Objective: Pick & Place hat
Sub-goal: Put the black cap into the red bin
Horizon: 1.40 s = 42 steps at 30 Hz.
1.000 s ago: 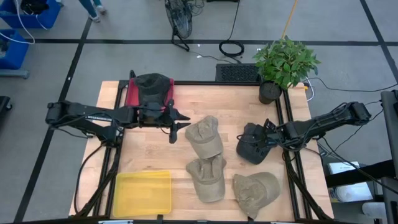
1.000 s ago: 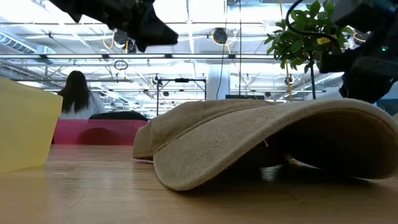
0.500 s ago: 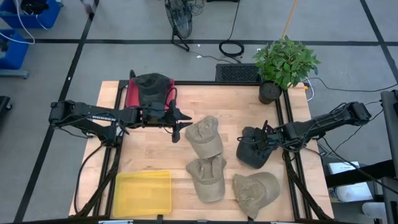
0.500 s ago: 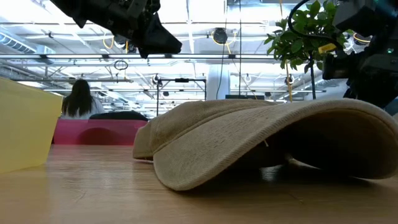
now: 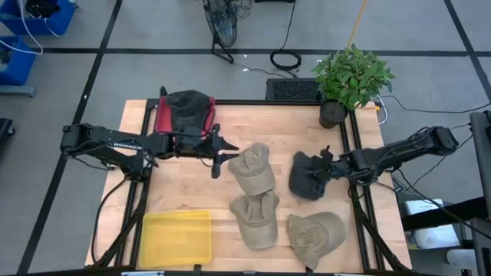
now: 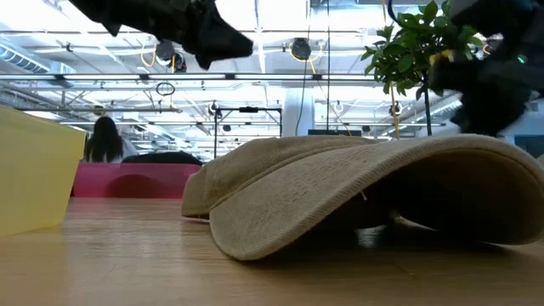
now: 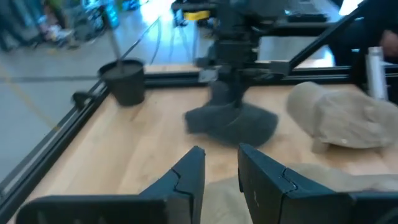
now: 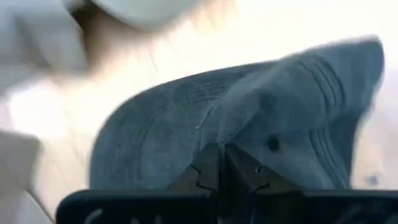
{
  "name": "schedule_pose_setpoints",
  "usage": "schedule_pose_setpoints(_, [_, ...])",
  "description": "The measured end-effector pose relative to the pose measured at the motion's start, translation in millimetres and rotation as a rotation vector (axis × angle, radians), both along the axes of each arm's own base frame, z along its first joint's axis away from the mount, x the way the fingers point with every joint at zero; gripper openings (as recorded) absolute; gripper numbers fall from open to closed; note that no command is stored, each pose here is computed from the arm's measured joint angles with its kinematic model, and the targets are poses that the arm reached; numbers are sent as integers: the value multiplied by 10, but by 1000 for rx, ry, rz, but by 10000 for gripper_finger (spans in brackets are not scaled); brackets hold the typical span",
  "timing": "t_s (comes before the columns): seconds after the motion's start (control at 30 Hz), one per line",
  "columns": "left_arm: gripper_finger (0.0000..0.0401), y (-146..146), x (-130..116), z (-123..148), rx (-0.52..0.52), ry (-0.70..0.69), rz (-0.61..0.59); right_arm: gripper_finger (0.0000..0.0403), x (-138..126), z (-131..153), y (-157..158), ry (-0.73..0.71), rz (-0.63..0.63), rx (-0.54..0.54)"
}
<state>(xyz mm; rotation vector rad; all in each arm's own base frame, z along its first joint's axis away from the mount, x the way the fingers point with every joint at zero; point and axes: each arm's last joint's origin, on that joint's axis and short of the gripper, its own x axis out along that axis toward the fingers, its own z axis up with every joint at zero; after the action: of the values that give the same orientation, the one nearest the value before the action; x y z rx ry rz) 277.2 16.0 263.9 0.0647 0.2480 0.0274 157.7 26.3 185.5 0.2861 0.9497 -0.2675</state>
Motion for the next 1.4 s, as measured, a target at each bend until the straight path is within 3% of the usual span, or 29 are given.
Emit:
schedule_pose_setpoints(0.27, [99,-52,9,29,47,-30,-33,2,199,518,-131,-150,40,-73])
schedule_pose_setpoints(0.4, [99,-95,38,22,104,-43,-60,1,324,718,-217,-236,41,-59])
schedule_pose_setpoints(0.6, [99,-349,142,-91,392,-34,-151,1,580,981,-435,-326,33,-69])
schedule_pose_setpoints(0.8, [100,-606,283,-301,740,18,-98,1,869,1079,-714,-315,29,-30])
schedule_pose_setpoints(0.87, [107,-665,315,-380,814,50,-79,0,949,1080,-784,-302,29,-30])
schedule_pose_setpoints(1.1, [181,-693,414,-474,937,71,109,0,1155,1118,-916,-383,60,-17])
schedule_pose_setpoints(1.2, [211,-705,441,-464,953,33,137,0,1184,1087,-925,-376,60,-15])
schedule_pose_setpoints(1.4, [223,-694,497,-549,990,50,174,0,1212,1099,-933,-402,59,-24])
